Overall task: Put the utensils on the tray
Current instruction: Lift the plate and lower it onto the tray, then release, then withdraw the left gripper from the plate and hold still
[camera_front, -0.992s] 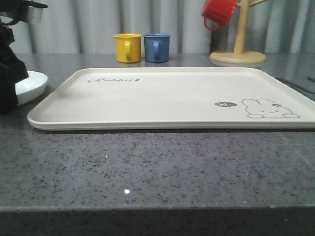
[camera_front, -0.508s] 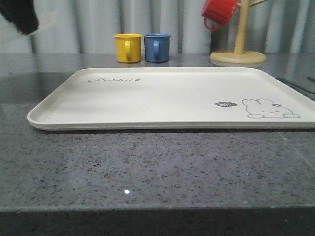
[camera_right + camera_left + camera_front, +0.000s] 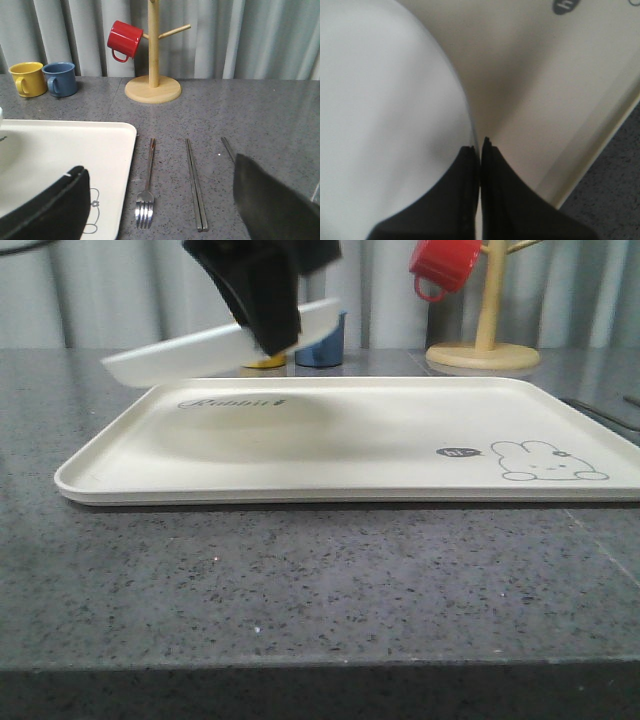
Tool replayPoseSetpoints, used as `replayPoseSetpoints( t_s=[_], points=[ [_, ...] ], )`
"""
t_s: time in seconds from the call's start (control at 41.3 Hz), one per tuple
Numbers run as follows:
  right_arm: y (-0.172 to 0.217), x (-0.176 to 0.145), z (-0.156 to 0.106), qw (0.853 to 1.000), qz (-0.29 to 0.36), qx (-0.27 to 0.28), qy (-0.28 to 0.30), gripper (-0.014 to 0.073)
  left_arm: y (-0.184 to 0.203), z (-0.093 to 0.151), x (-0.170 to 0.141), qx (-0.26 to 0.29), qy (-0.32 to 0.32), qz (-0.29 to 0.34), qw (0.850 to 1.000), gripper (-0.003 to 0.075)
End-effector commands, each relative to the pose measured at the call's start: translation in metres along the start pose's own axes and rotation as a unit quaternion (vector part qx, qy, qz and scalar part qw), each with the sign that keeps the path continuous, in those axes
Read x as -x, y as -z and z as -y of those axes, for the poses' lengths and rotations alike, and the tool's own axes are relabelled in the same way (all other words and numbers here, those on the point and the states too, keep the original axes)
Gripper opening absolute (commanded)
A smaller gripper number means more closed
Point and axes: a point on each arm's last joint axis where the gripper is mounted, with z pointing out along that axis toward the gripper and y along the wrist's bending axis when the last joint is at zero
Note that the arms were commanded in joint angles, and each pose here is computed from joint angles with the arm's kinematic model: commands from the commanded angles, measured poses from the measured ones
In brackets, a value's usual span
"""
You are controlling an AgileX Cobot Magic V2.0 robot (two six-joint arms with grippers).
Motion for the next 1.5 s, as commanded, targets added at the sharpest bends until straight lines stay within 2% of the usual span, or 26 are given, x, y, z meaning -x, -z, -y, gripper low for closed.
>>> replayPoseSetpoints(
  t_s=[0.0,0.29,0.363,0.508,0.556,0.605,0.822,0.919,0.992,1.088,1.282,1.475],
  points=[
    [0.001,0.017,0.000,0.999,0.050,-0.004,0.004,0.0609,0.010,0.005,0.012,0.006,-0.005,0.041,0.999,-0.0019],
    [0.001,0.017,0.000,0.999,0.050,-0.004,0.004,0.0609,-0.014,0.010,0.010,-0.007,-0.009,-0.007,1.000,0.0001],
    [0.001,0.017,0.000,0.999,0.050,-0.004,0.004,0.0609,-0.015,0.011,0.010,-0.009,-0.008,-0.009,1.000,0.0074],
    [0.001,0.017,0.000,0.999,0.050,-0.004,0.004,0.0609,-0.012,0.010,0.011,-0.009,-0.001,-0.009,1.000,0.0305],
    [0.001,0.017,0.000,0.999,0.050,-0.004,0.004,0.0609,-0.007,0.009,0.013,-0.008,0.008,-0.006,1.000,0.0354],
    [0.001,0.017,0.000,0.999,0.050,-0.004,0.004,0.0609,0.000,0.007,0.016,-0.008,0.016,0.006,1.000,0.0370],
    [0.001,0.017,0.000,0.999,0.050,-0.004,0.004,0.0609,0.047,-0.008,0.023,0.011,0.039,0.072,0.997,0.0348],
    [0.001,0.017,0.000,0.999,0.050,-0.004,0.004,0.0609,0.063,-0.026,0.015,0.027,0.060,0.085,0.994,0.0239],
    [0.001,0.017,0.000,0.999,0.050,-0.004,0.004,0.0609,0.072,-0.042,0.004,0.039,0.086,0.079,0.992,0.0112],
    [0.001,0.017,0.000,0.999,0.050,-0.004,0.004,0.0609,0.080,-0.065,-0.013,0.056,0.121,0.059,0.989,-0.0020],
    [0.001,0.017,0.000,0.999,0.050,-0.004,0.004,0.0609,0.092,-0.099,-0.057,0.088,0.201,0.051,0.974,-0.0019],
    [0.001,0.017,0.000,0.999,0.050,-0.004,0.004,0.0609,0.101,-0.115,-0.108,0.129,0.280,0.075,0.948,-0.0019]
  ],
)
